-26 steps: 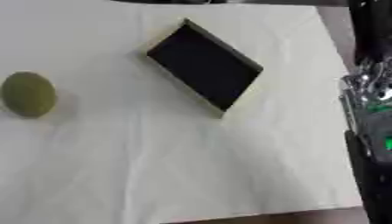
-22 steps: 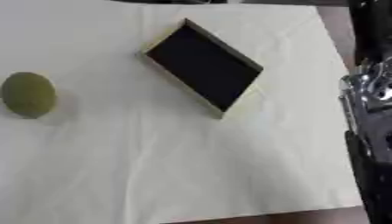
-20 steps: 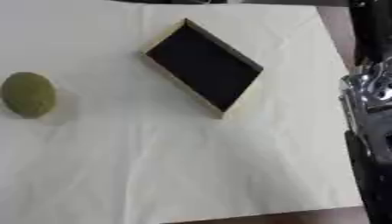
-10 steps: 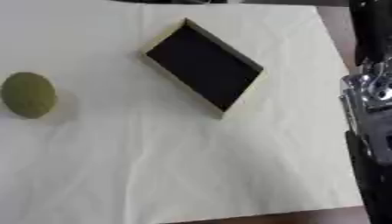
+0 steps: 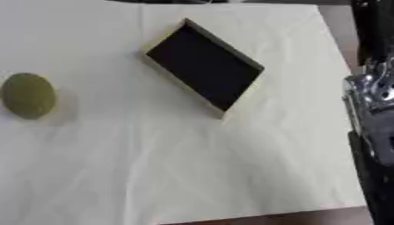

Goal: Pick up objects on the table and place them in the box.

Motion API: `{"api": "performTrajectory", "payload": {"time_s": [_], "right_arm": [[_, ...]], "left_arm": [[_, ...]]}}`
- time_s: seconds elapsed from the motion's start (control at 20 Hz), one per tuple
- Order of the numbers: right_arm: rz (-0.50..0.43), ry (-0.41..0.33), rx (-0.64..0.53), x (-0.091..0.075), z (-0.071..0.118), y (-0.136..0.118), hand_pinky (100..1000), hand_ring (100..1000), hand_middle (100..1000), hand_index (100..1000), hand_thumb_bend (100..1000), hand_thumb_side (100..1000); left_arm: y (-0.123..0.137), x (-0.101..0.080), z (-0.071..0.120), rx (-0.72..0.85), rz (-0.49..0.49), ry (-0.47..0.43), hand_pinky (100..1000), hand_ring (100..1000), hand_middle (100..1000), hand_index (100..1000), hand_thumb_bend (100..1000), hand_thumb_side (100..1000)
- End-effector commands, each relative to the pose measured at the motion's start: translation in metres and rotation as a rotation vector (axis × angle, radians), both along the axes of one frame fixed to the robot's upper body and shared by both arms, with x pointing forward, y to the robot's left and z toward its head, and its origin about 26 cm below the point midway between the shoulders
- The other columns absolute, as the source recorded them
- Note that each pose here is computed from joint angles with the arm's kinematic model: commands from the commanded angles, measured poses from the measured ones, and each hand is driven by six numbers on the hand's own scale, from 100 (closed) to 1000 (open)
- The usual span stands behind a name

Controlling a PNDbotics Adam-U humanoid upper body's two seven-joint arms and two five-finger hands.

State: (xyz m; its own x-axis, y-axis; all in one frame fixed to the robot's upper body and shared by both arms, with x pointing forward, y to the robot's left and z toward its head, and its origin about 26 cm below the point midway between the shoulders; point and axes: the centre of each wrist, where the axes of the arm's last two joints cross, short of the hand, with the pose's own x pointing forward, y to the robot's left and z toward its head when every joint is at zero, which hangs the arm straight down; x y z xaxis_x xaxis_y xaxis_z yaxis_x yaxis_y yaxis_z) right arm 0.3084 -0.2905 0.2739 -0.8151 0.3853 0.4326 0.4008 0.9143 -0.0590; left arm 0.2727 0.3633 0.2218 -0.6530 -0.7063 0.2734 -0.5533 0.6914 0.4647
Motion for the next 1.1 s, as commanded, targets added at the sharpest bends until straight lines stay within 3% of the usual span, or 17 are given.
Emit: {"api": "performTrajectory", "payload": {"time_s": [0.05, 0.2, 0.55, 0.7, 0.95, 1.1], "right_arm": [[-0.011, -0.033, -0.037, -0.0056, 0.0104, -0.0022, 833, 699, 634, 727, 100, 615], [-0.013, -0.032, -0.038, -0.0057, 0.0103, -0.0026, 833, 699, 634, 726, 100, 617], [-0.007, -0.028, -0.043, -0.0055, 0.0103, -0.0015, 833, 700, 634, 727, 100, 620], [-0.005, -0.027, -0.047, -0.0054, 0.0102, -0.0013, 833, 700, 634, 727, 100, 621], [-0.002, -0.029, -0.053, -0.0054, 0.0112, -0.0009, 833, 700, 634, 727, 100, 623], [-0.002, -0.028, -0.054, -0.0054, 0.0113, -0.0007, 834, 701, 634, 727, 100, 623]], "left_arm": [[0.0015, -0.0035, 0.0119, 0.185, 0.049, 0.035, 752, 791, 728, 866, 226, 326], [0.0008, -0.0041, 0.0113, 0.298, 0.059, 0.077, 763, 794, 734, 871, 239, 315], [-0.0002, -0.0061, 0.0045, 0.547, 0.062, 0.226, 811, 828, 776, 905, 253, 380], [-0.0017, -0.0058, 0.0030, 0.618, 0.038, 0.285, 811, 828, 776, 903, 263, 322], [-0.0002, -0.0068, 0.0033, 0.725, -0.001, 0.348, 844, 853, 812, 939, 414, 233], [0.0006, -0.0070, 0.0044, 0.804, -0.003, 0.391, 853, 858, 818, 940, 447, 212]]}}
